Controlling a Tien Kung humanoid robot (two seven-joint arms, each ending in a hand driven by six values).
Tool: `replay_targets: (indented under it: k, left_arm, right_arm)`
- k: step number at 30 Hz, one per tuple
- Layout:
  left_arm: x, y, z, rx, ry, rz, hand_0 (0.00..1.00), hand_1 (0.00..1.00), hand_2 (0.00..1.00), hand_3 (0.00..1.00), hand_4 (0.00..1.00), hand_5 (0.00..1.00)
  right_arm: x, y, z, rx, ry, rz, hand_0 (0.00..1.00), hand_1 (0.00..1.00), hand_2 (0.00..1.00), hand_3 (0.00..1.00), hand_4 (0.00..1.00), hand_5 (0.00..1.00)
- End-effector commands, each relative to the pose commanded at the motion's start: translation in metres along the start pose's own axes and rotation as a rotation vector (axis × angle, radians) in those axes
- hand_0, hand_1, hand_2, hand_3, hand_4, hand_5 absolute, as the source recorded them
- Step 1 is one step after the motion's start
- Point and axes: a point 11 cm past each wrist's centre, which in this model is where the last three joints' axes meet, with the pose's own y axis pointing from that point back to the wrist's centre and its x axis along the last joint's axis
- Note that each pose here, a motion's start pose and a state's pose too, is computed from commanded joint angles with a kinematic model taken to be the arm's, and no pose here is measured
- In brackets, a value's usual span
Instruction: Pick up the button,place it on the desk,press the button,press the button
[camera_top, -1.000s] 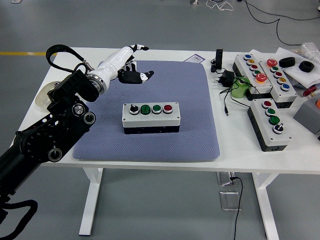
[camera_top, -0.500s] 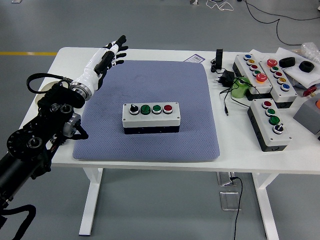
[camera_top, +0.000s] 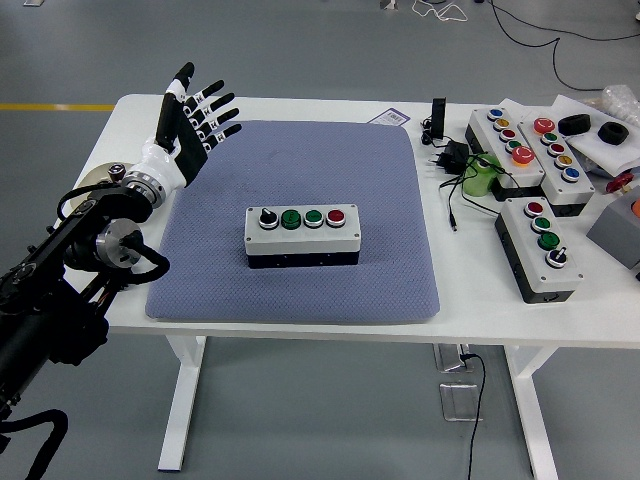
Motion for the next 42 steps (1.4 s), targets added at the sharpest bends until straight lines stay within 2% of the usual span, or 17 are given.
replay_targets:
  k: [12, 18, 23, 34, 42]
  left_arm:
    - [0.041, 0.008, 0.013, -0.051, -0.045, 0.118, 0.828, 0.857, 0.859, 0.855, 0.739, 0.998]
    - [0.057, 0.017, 0.024, -0.068, -0.128, 0.137, 0.825, 0.852, 0.852, 0.852, 0.734, 0.998]
    - [0.064, 0.021, 0.028, -0.071, -0.16, 0.133, 0.825, 0.852, 0.852, 0.852, 0.734, 0.998]
    - [0.075, 0.029, 0.031, -0.082, -0.154, 0.15, 0.824, 0.851, 0.844, 0.849, 0.735, 0.998]
    - [0.077, 0.032, 0.029, -0.082, -0.155, 0.158, 0.823, 0.851, 0.846, 0.848, 0.734, 0.998]
  right_arm:
    - [0.0, 0.0, -0.002, 0.003, 0.0, 0.0, 0.651, 0.571, 0.605, 0.645, 0.271, 0.28]
    - [0.0, 0.0, -0.001, 0.002, 0.003, 0.0, 0.651, 0.571, 0.605, 0.645, 0.271, 0.28]
    - [0.0, 0.0, -0.001, 0.001, 0.004, 0.0, 0.651, 0.571, 0.605, 0.645, 0.271, 0.28]
    - [-0.001, 0.0, 0.0, 0.0, 0.002, 0.0, 0.651, 0.571, 0.606, 0.644, 0.27, 0.281]
    - [-0.001, 0.0, 0.001, -0.003, 0.003, 0.0, 0.652, 0.572, 0.605, 0.644, 0.269, 0.278]
